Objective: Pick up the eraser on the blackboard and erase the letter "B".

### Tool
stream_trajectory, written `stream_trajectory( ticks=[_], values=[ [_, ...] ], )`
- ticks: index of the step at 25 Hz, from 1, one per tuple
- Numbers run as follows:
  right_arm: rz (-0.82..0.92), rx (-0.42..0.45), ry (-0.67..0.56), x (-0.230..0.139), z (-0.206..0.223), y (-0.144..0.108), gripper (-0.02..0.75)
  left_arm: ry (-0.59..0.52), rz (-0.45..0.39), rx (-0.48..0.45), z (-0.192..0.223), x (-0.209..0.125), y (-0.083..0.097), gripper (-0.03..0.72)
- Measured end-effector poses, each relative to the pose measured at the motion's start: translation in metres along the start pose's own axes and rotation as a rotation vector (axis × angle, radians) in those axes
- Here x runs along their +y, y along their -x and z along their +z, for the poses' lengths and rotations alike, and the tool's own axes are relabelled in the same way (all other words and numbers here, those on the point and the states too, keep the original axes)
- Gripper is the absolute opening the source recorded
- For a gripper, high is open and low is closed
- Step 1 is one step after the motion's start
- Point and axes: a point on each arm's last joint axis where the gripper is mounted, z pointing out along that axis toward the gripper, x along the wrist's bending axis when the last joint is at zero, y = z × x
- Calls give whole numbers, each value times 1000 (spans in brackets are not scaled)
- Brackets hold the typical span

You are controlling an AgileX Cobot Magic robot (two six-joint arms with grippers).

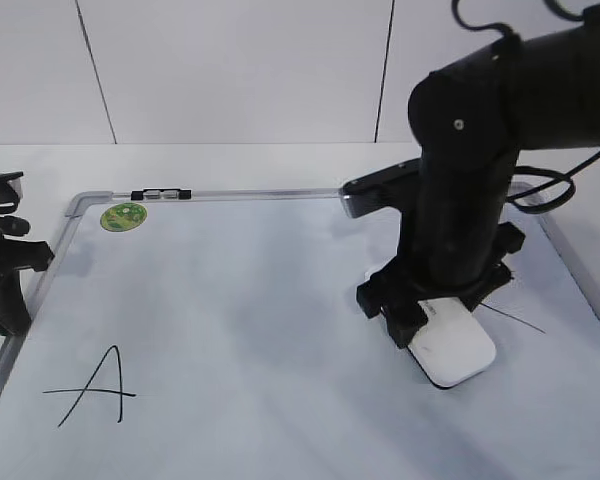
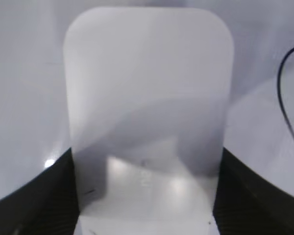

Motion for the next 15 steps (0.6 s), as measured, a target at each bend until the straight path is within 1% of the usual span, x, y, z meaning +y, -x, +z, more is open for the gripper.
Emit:
stream_trajectory(
  ticks=[3, 5, 8, 11, 14, 15],
  values=[
    [-20, 36, 31, -5, -18, -2, 529, -1, 0, 0, 0, 0, 0, 16],
    [-55, 46, 30, -9, -24, -12, 529, -2, 0, 0, 0, 0, 0, 16],
    [-149, 53, 30, -16, -28, -41, 529, -4, 0, 0, 0, 0, 0, 16],
    [-269, 72, 57, -26, -32, -82, 529, -4, 0, 0, 0, 0, 0, 16],
    [-349, 100, 89, -34, -32, -112, 529, -4, 0, 0, 0, 0, 0, 16],
    [-364, 102, 88, -35, -30, -119, 529, -6, 0, 0, 0, -1, 0, 16]
  ],
)
